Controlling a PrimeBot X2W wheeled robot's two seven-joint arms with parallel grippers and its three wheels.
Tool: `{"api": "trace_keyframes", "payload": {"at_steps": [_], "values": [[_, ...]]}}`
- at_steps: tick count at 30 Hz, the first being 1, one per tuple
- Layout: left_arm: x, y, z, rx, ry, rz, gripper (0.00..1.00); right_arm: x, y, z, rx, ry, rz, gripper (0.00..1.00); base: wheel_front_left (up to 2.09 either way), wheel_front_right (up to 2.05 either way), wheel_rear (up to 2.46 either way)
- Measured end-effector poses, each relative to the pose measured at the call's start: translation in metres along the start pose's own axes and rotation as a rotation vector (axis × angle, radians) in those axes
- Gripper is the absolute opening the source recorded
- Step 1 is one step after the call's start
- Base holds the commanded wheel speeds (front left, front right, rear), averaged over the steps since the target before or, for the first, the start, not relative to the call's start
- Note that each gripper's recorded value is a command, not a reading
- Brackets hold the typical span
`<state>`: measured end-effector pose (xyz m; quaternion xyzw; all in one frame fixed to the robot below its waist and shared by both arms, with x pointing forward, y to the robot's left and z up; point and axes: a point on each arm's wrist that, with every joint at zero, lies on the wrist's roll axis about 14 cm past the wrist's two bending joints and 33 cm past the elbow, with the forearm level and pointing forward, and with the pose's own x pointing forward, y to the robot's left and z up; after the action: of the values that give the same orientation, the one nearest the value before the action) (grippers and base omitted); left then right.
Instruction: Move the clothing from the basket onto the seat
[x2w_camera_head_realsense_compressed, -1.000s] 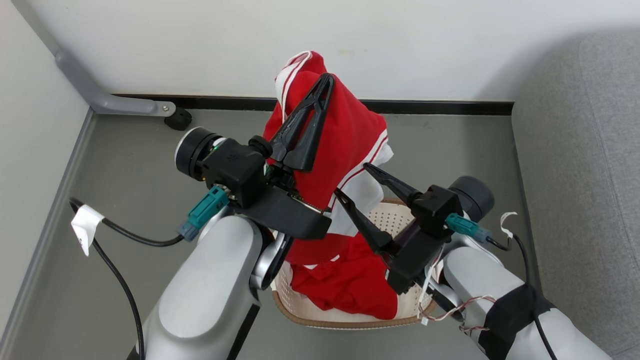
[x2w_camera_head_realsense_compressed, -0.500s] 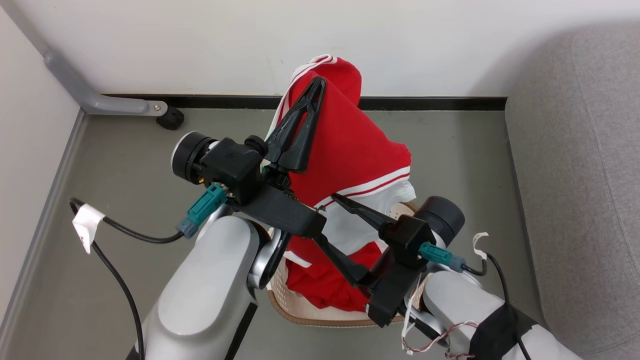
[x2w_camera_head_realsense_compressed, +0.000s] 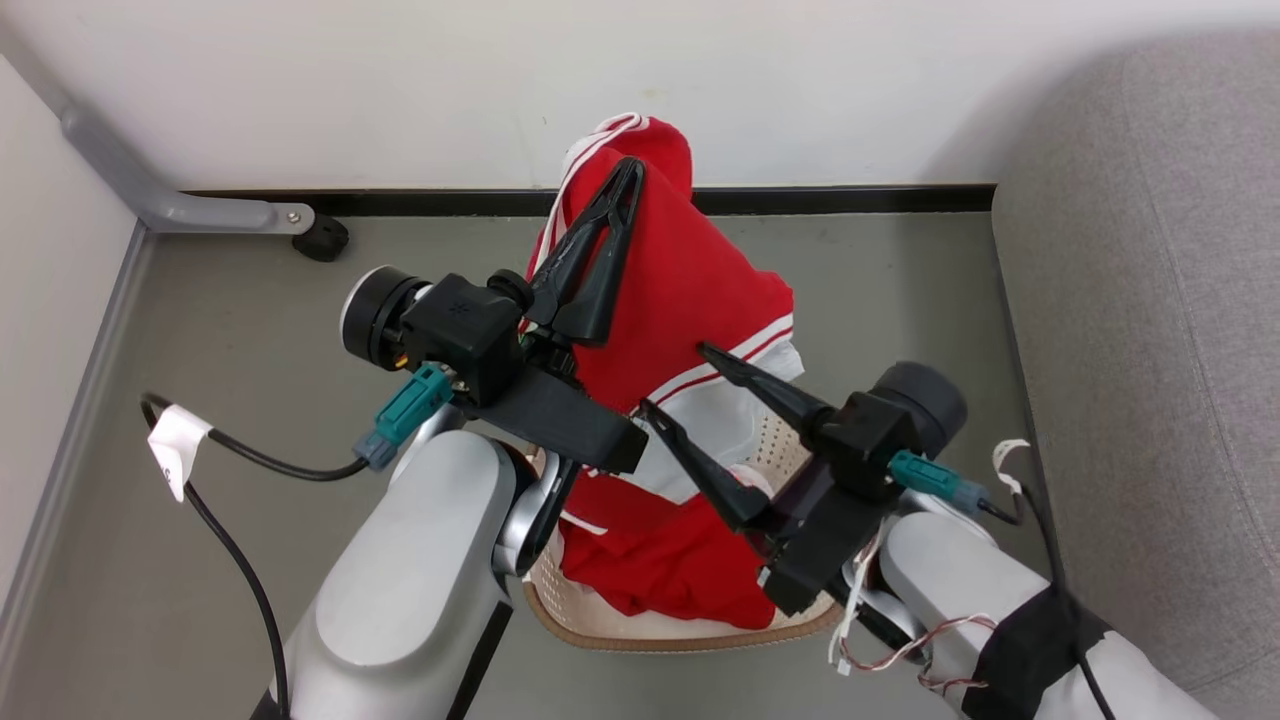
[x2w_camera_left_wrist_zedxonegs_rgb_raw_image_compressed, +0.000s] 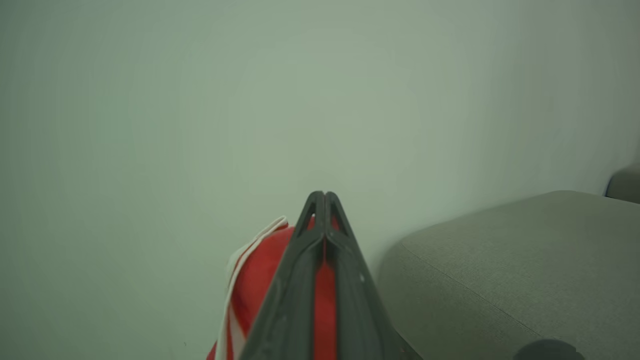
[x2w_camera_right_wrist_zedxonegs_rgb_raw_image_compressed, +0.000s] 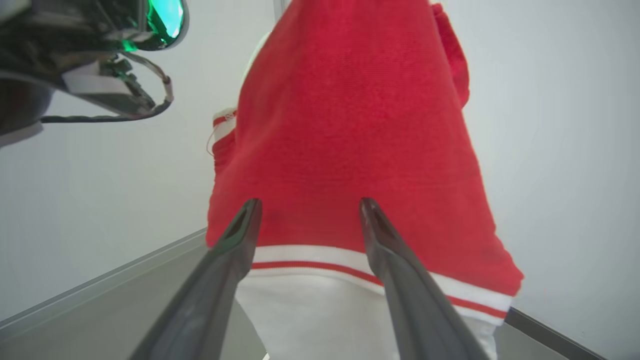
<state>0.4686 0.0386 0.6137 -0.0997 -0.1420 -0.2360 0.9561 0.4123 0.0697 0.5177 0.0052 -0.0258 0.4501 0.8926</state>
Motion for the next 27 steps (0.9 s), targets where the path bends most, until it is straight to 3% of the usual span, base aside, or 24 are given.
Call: {"api": "trace_keyframes", "payload": {"at_steps": [11,18,27], "values": [[0.002,-0.007,0.001,-0.002,-0.003,-0.020,0.00,-0.020,-0.034,0.003,-0.062,0.014,-0.059,1.00,0.00,0.00,0.00],[0.000,-0.012,0.004,0.006,-0.007,-0.035,0.00,-0.015,-0.017,-0.001,-0.049,0.024,-0.011,1.00,0.00,0.00,0.00],[-0.001,-0.042,0.016,0.007,-0.044,-0.129,0.00,-0.002,-0.009,-0.004,-0.029,0.032,0.001,1.00,0.00,0.00,0.00]]}}
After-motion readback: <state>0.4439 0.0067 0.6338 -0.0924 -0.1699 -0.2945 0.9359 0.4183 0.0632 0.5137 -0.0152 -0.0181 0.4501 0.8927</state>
